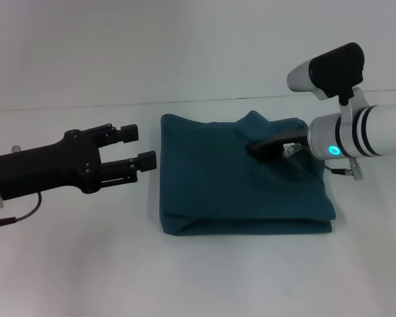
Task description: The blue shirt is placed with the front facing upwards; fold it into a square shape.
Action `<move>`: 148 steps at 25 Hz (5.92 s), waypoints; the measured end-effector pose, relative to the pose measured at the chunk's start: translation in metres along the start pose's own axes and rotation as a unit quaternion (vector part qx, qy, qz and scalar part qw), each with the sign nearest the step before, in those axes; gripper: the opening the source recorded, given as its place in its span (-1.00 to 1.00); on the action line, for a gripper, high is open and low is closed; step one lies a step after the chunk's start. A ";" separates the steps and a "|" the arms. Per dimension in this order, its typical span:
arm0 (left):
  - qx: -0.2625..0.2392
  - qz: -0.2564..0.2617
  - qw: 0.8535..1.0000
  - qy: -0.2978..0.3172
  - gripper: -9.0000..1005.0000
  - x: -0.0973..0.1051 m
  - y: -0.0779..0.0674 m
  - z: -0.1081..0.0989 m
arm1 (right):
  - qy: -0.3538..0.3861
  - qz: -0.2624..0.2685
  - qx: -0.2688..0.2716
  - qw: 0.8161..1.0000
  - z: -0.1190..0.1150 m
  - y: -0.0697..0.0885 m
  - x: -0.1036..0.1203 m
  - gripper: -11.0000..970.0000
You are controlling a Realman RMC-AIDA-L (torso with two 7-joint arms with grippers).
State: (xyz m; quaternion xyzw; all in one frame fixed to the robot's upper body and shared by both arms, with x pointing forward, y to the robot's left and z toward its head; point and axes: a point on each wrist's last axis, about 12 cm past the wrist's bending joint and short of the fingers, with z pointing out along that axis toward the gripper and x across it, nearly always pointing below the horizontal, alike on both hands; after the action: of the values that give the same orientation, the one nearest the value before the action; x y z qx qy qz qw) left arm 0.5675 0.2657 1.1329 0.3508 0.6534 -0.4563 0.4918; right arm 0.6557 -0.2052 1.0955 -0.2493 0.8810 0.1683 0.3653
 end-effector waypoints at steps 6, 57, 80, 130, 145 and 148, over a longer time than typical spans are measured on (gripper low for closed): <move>0.001 0.000 1.000 -0.002 0.58 0.000 0.000 0.001 | -0.002 -0.006 0.047 0.999 0.004 -0.010 0.008 -0.83; -0.052 -0.033 0.998 -0.001 0.58 0.007 0.009 0.005 | -0.027 -0.046 0.059 0.997 -0.031 -0.029 0.027 -0.52; -0.079 -0.054 0.995 0.004 0.58 0.006 0.017 0.008 | -0.162 -0.160 -0.108 0.968 -0.091 -0.024 0.055 0.95; -0.272 -0.279 0.906 0.168 0.58 0.035 0.046 0.116 | -0.166 -0.178 -0.200 0.949 -0.176 -0.042 0.107 0.95; -0.266 -0.289 0.903 0.175 0.57 0.041 0.040 0.125 | -0.165 -0.178 -0.190 0.951 -0.174 -0.044 0.105 0.95; -0.263 -0.291 0.903 0.177 0.57 0.042 0.038 0.128 | -0.165 -0.178 -0.189 0.952 -0.174 -0.044 0.104 0.95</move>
State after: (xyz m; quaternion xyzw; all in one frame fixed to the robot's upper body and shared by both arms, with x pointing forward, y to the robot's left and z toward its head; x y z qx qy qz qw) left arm 0.6322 0.1585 1.0699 0.0779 0.8987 -0.3216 0.2877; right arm 0.5194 -0.3578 1.1324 -0.4351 0.7018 0.3026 0.4760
